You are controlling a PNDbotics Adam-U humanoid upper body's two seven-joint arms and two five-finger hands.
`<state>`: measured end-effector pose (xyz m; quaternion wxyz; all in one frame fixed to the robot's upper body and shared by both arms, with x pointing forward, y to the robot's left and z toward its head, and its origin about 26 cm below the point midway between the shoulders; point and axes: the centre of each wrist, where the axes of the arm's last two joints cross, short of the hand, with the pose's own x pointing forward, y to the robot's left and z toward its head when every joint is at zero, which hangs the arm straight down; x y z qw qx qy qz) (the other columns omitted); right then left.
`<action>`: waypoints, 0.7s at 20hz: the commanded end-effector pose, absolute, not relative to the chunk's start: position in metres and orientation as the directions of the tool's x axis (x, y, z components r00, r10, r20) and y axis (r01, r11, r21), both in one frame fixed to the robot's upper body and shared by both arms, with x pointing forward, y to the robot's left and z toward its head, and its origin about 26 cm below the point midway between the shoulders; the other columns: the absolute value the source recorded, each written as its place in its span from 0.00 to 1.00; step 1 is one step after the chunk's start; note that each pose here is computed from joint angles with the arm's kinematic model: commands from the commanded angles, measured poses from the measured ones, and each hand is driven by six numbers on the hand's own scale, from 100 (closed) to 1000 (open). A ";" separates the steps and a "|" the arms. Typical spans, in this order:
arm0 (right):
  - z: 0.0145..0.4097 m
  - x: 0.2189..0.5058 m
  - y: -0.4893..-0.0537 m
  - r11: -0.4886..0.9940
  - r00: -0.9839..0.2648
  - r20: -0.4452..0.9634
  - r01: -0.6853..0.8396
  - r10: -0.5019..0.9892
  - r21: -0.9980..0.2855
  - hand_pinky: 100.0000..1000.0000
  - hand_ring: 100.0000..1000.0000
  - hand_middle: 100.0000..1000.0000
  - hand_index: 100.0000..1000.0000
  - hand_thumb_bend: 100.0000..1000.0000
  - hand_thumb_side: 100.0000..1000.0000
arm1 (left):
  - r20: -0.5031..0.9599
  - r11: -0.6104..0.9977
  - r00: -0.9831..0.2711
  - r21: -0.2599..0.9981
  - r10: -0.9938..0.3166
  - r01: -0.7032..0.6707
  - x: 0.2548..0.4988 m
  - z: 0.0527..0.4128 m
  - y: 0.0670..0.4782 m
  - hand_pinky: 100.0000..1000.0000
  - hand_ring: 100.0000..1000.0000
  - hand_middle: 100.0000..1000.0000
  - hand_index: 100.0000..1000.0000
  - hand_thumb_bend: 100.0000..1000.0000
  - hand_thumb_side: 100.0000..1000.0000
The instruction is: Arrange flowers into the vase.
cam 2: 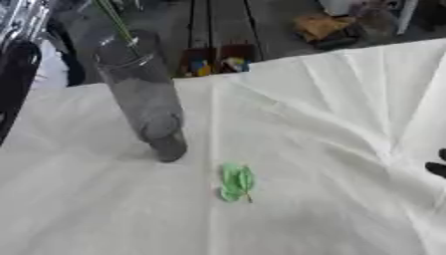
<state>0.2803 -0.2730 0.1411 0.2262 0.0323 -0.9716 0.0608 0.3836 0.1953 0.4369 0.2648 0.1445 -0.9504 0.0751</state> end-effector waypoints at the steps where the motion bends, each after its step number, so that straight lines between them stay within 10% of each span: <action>1: 0.147 0.279 -0.271 0.990 -0.902 0.429 -0.094 -0.039 -0.107 0.72 0.78 0.53 0.64 0.00 1.00 | 0.494 0.947 -0.837 -0.075 -0.236 -0.312 0.375 0.447 0.197 0.00 0.00 0.00 0.00 0.00 0.88; 14: 0.147 0.280 -0.270 0.989 -0.899 0.437 -0.099 -0.043 -0.106 0.72 0.79 0.53 0.64 0.00 1.00 | 0.506 0.945 -0.817 -0.006 -0.278 -0.326 0.379 0.438 0.190 0.00 0.00 0.00 0.00 0.00 0.87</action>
